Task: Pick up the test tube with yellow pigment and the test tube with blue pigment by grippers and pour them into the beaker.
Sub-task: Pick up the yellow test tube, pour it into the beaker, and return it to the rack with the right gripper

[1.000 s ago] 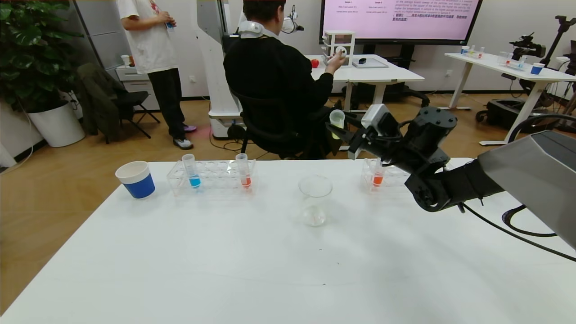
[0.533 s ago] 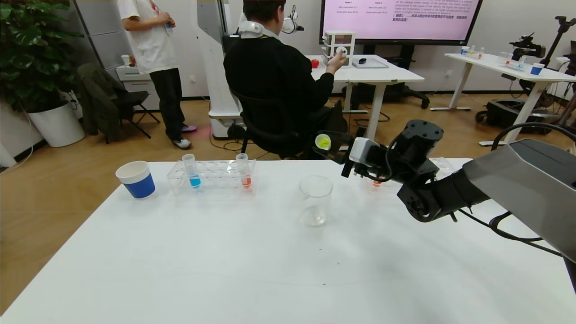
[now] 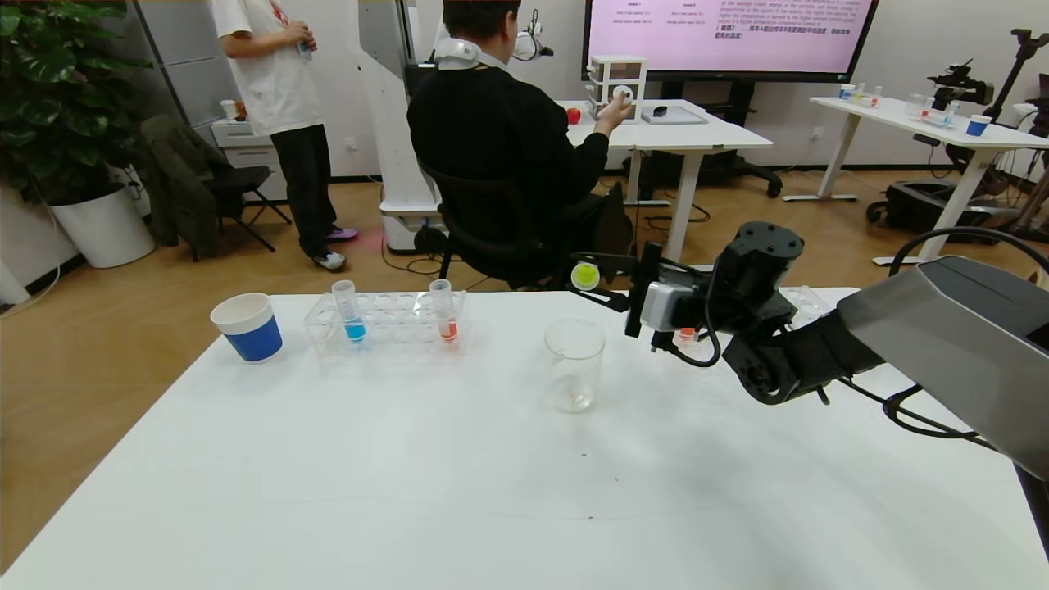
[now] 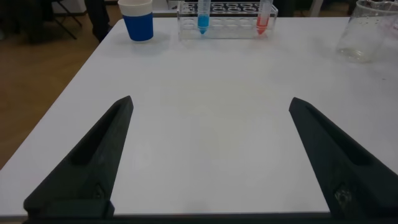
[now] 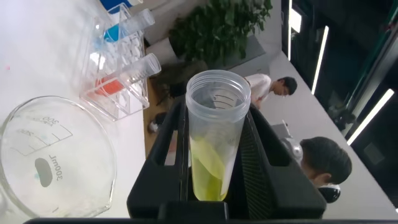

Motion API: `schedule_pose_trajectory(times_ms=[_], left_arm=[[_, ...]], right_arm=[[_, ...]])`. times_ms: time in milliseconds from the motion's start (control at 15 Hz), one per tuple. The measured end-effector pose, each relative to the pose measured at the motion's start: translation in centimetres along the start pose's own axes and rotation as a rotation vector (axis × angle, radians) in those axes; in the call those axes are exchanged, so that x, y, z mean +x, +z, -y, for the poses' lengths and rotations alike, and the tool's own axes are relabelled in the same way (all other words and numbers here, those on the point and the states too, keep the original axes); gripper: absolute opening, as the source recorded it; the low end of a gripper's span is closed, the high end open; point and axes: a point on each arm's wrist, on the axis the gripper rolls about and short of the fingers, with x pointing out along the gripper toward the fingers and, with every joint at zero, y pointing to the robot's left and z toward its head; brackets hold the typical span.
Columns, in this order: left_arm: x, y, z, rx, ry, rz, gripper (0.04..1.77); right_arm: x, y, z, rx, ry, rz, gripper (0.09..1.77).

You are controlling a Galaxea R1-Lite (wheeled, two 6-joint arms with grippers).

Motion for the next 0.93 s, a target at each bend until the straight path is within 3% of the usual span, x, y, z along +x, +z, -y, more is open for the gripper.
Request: schedule_pose_trajectory(times_ms=[933], left_arm=[[0.0,0.0,0.0,0.000,0.000,0.000,1.75]], right_arm=[[1.3,-3.6,-0.9,-0.245,-0.027,0.016,0.51]])
